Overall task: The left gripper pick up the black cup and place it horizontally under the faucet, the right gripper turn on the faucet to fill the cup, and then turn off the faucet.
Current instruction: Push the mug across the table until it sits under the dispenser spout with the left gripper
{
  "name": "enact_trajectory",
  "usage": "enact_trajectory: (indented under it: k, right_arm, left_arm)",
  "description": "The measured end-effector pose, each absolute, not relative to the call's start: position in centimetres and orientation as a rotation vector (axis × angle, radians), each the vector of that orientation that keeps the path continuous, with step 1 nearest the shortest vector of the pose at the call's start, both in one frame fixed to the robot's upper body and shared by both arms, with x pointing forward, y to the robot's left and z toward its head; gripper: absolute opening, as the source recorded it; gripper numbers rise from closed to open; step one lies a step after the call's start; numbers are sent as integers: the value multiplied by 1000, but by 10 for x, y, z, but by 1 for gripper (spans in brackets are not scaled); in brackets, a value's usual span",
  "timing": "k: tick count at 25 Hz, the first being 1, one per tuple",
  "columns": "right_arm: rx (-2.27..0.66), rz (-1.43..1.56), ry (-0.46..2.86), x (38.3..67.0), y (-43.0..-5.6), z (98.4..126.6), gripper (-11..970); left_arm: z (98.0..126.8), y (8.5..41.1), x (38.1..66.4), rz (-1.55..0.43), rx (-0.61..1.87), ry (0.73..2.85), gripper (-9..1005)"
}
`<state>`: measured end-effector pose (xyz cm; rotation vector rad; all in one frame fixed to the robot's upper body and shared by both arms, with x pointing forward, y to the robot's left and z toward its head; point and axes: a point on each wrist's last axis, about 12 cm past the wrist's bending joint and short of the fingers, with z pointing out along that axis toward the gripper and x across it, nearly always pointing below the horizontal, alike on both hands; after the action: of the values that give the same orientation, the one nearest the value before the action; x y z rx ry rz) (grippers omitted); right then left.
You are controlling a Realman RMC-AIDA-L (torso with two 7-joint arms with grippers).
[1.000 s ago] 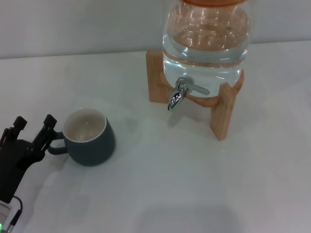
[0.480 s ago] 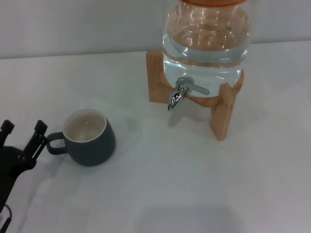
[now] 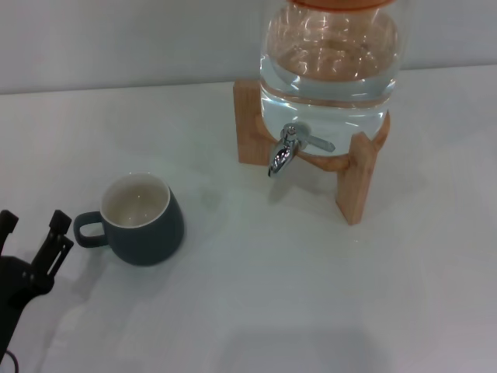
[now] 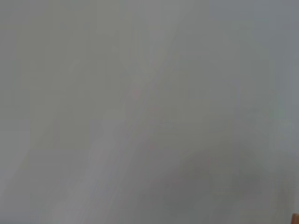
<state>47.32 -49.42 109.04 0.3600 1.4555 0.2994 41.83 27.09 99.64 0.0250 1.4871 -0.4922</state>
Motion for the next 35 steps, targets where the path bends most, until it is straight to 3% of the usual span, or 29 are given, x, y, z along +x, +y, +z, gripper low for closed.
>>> enact_trajectory:
  k: [8, 35]
  right_arm:
    - [362, 296, 1463, 471, -494, 1089, 841]
    - [362, 298, 1474, 470, -491, 1085, 841]
  left_arm:
    - [991, 272, 400, -500, 12, 1514, 879]
    - [969, 279, 398, -440, -20, 1701, 879]
